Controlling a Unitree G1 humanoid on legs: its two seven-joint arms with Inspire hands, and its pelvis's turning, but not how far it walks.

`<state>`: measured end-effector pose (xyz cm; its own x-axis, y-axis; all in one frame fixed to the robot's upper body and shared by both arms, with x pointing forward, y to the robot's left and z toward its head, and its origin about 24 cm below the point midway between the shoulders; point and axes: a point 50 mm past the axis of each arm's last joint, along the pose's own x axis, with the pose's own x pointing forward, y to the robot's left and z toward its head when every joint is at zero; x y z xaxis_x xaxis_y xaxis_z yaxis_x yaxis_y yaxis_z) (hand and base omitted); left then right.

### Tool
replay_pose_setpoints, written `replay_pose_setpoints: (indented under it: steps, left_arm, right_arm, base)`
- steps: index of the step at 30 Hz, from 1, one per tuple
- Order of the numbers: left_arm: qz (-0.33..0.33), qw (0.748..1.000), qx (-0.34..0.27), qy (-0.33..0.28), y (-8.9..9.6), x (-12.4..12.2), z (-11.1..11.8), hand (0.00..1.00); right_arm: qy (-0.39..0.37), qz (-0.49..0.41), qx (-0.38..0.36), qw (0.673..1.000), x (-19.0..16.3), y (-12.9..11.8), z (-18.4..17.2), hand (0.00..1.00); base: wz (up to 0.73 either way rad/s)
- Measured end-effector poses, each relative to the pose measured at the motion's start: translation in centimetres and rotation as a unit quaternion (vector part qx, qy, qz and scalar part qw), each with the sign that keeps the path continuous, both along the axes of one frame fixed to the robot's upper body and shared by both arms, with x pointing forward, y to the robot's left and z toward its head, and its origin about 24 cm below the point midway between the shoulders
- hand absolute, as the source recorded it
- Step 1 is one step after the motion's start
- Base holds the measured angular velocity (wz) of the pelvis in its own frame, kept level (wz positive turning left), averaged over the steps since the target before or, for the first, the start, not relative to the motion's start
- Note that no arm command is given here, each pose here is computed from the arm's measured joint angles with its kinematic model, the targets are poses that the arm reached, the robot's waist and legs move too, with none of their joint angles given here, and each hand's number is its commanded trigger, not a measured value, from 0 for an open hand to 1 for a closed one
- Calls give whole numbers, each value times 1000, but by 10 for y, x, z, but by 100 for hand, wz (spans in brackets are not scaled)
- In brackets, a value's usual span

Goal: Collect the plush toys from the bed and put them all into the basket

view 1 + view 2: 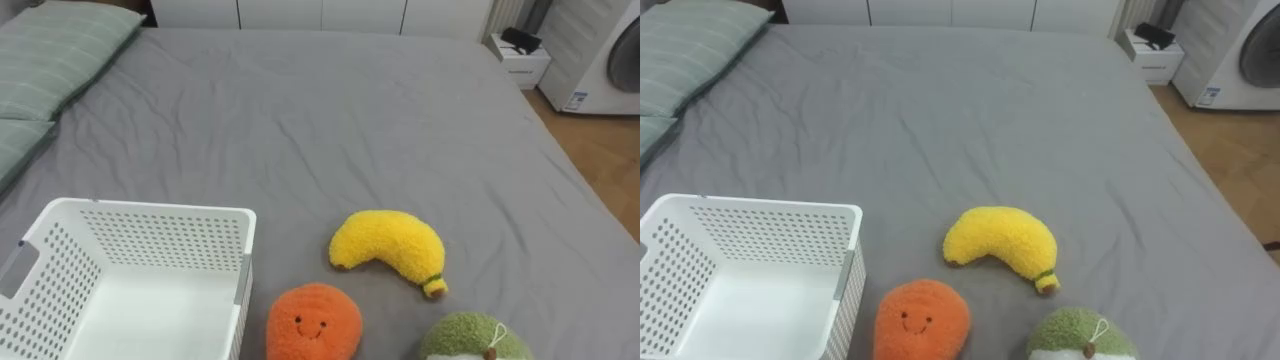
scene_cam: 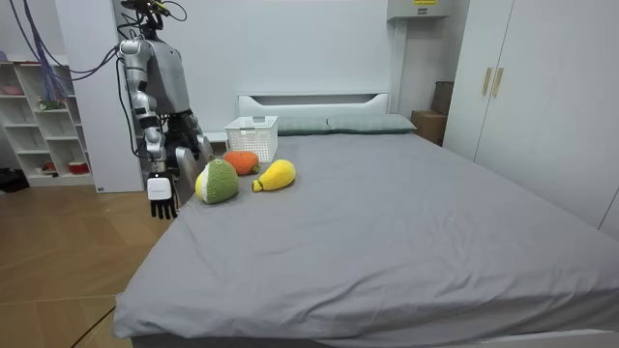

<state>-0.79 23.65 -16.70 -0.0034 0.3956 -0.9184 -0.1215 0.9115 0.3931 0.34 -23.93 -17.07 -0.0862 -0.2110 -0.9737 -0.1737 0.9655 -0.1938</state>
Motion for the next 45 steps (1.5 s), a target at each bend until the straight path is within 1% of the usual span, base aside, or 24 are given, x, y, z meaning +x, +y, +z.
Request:
replay_pose_setpoints:
  steps: [7, 12, 20, 27, 30, 32, 33, 35, 36, 38, 39, 41, 42, 44, 45]
  left_arm:
    - [0, 1000, 0, -3, 0, 1, 0, 0]
    - [-7, 1000, 2, -14, 1, 7, 0, 0]
    - [-18, 1000, 2, -2, 1, 2, 0, 0]
    - [-15, 1000, 1, 4, 3, 1, 1, 0]
    - [-11, 1000, 3, 0, 5, 3, 1, 0]
    - [-5, 1000, 6, -4, 7, 3, 2, 0]
    - [-3, 1000, 7, -5, 7, 3, 2, 0]
    - [13, 1000, 12, -7, 11, 2, 3, 0]
    - [17, 1000, 14, -8, 12, 2, 3, 0]
    - [31, 999, 25, -14, 18, 0, 5, 0]
    - [31, 999, 27, -16, 20, 0, 6, 0]
    - [27, 999, 37, -22, 27, 0, 8, 0]
    - [26, 999, 40, -23, 29, 0, 9, 0]
    - [26, 998, 48, -23, 34, -1, 11, 0]
    - [27, 998, 49, -24, 35, -1, 11, 0]
  right_arm:
    - [-4, 5, 1, 1000, 1, 0, 0, 0]
    - [-12, 6, 2, 1000, 3, 0, 0, 0]
    - [-15, -4, 4, 1000, 5, 1, 0, 0]
    - [-11, -58, 8, 998, -5, 2, -1, 0]
    - [-16, -113, 4, 994, -10, 0, 0, 0]
    - [-23, -180, -5, 983, -18, -2, 0, 0]
    - [-26, -197, -8, 980, -19, -2, 1, 0]
    - [-42, -273, -21, 961, -21, -6, 2, 0]
    - [-48, -292, -25, 955, -20, -7, 2, 0]
    - [-78, -357, -43, 930, -14, -14, 4, 0]
    - [-87, -372, -50, 923, -12, -17, 4, 0]
    - [-130, -404, -77, 903, 1, -32, 10, 0]
    - [-142, -406, -84, 899, 6, -37, 12, 0]
    - [-204, -409, -117, 882, 29, -58, 24, 0]
    - [-219, -406, -125, 878, 35, -63, 27, 0]
  base:
    - [0]
    - [0]
    - [0]
    - [0]
    - [0]
    - [0]
    - [0]
    - [-6]
    - [-5]
    - [0]
    - [-6]
    - [-10]
    - [-9]
    - [-6]
    - [-6]
